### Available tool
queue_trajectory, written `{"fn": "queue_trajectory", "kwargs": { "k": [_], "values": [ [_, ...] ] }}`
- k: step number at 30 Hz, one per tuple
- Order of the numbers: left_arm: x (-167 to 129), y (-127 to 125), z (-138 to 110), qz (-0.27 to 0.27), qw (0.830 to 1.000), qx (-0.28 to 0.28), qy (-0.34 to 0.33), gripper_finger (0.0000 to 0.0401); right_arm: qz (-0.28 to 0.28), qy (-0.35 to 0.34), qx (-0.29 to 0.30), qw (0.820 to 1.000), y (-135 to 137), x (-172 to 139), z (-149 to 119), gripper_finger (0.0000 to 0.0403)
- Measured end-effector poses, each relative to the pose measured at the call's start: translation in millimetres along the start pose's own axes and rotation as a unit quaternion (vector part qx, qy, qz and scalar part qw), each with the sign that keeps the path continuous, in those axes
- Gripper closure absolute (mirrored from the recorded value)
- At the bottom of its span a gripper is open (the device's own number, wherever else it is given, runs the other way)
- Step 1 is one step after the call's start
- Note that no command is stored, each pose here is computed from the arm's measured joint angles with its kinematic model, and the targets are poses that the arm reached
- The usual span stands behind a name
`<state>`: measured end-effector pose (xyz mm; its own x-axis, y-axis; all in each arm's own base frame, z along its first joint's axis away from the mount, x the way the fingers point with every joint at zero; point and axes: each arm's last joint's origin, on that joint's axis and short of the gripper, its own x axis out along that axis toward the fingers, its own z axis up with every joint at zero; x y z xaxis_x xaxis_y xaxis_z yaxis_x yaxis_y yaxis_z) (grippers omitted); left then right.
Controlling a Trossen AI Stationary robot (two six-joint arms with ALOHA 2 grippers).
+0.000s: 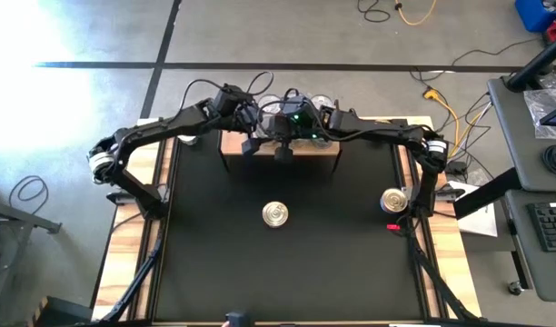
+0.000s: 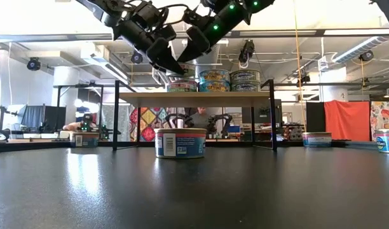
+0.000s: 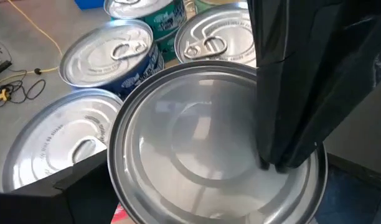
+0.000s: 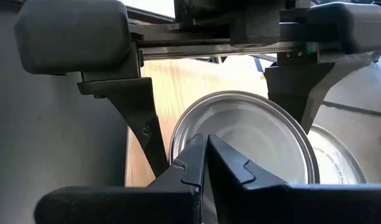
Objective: Stack canned seafood by type on shelf
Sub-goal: Stack the white green tuna can on top of the white green tuna can on the shelf
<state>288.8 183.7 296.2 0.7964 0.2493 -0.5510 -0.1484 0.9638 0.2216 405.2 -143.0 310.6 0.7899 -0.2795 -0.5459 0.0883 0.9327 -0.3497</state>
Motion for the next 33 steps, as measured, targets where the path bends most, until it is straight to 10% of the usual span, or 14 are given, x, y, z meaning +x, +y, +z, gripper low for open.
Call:
{"fn": "queue_trajectory", "kwargs": {
  "k": [33],
  "values": [
    [13, 0, -14, -0.008, 0.999, -0.009, 0.037, 0.0002, 0.012, 0.027, 0.007, 1.000, 3, 16, -12, 0.0390]
  ]
}}
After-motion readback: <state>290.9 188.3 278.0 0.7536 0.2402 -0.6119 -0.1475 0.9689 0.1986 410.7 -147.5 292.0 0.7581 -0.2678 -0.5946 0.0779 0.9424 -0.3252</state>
